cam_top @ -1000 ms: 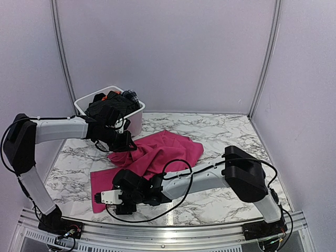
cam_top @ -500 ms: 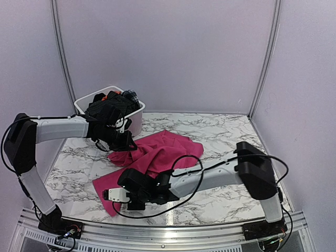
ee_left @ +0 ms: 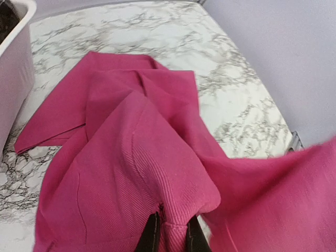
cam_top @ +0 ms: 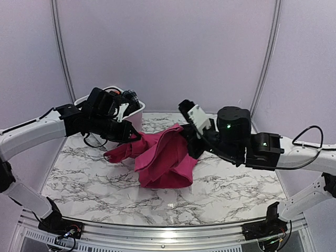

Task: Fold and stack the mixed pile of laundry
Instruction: Flatten out the crumpled trousers at the center of the board.

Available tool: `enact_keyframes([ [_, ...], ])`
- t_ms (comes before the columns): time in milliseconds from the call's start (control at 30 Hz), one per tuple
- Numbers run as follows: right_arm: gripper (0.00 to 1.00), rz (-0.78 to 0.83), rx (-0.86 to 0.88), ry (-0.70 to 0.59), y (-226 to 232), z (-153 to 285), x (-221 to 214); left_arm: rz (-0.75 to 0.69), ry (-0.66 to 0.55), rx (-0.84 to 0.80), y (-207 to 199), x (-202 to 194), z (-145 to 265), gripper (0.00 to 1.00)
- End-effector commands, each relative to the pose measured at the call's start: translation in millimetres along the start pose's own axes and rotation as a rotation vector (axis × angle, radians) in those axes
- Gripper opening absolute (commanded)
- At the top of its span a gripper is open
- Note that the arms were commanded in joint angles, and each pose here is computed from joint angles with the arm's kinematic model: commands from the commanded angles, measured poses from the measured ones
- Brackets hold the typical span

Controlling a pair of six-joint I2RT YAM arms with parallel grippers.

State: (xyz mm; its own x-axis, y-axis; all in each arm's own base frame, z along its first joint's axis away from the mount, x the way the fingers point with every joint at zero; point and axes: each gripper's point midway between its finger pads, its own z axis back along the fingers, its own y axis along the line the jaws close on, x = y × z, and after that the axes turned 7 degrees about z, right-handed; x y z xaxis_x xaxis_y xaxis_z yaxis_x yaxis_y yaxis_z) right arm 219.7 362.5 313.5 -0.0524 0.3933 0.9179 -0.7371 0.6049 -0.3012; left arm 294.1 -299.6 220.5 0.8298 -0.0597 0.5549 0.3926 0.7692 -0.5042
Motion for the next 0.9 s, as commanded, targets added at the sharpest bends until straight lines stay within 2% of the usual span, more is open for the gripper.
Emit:
enact_keyframes([
  [0,0.00,-0.235,-0.257,-0.087,-83,51,23,-0.118,-0.140,-0.134,-63,13,84,0.00],
  [67,0.00,-0.301,-0.363,-0.129,-118,82,29,-0.148,-0.215,-0.170,-81,19,122,0.00],
  [167,0.00,-0.374,-0.530,-0.140,-164,117,22,-0.140,-0.313,-0.158,-84,30,167,0.00],
  [233,0.00,-0.411,-0.645,-0.127,-192,134,11,-0.120,-0.362,-0.146,-82,34,186,0.00],
  [300,0.00,-0.435,-0.698,-0.102,-206,138,1,-0.081,-0.367,-0.108,-71,31,187,0.00],
  [367,0.00,-0.450,-0.720,-0.050,-213,130,-14,-0.018,-0.345,-0.031,-45,21,175,0.00],
  [467,0.00,-0.506,-0.787,0.079,-223,119,-53,0.164,-0.325,0.196,33,-2,159,0.00],
  [533,0.00,-0.558,-0.836,0.150,-230,121,-79,0.280,-0.330,0.307,77,-20,163,0.00],
  [633,0.00,-0.616,-0.895,0.237,-234,129,-119,0.380,-0.270,0.482,132,-53,157,0.00],
  [867,0.00,-0.686,-0.910,0.310,-229,144,-164,0.471,-0.102,0.671,197,-105,130,0.00],
])
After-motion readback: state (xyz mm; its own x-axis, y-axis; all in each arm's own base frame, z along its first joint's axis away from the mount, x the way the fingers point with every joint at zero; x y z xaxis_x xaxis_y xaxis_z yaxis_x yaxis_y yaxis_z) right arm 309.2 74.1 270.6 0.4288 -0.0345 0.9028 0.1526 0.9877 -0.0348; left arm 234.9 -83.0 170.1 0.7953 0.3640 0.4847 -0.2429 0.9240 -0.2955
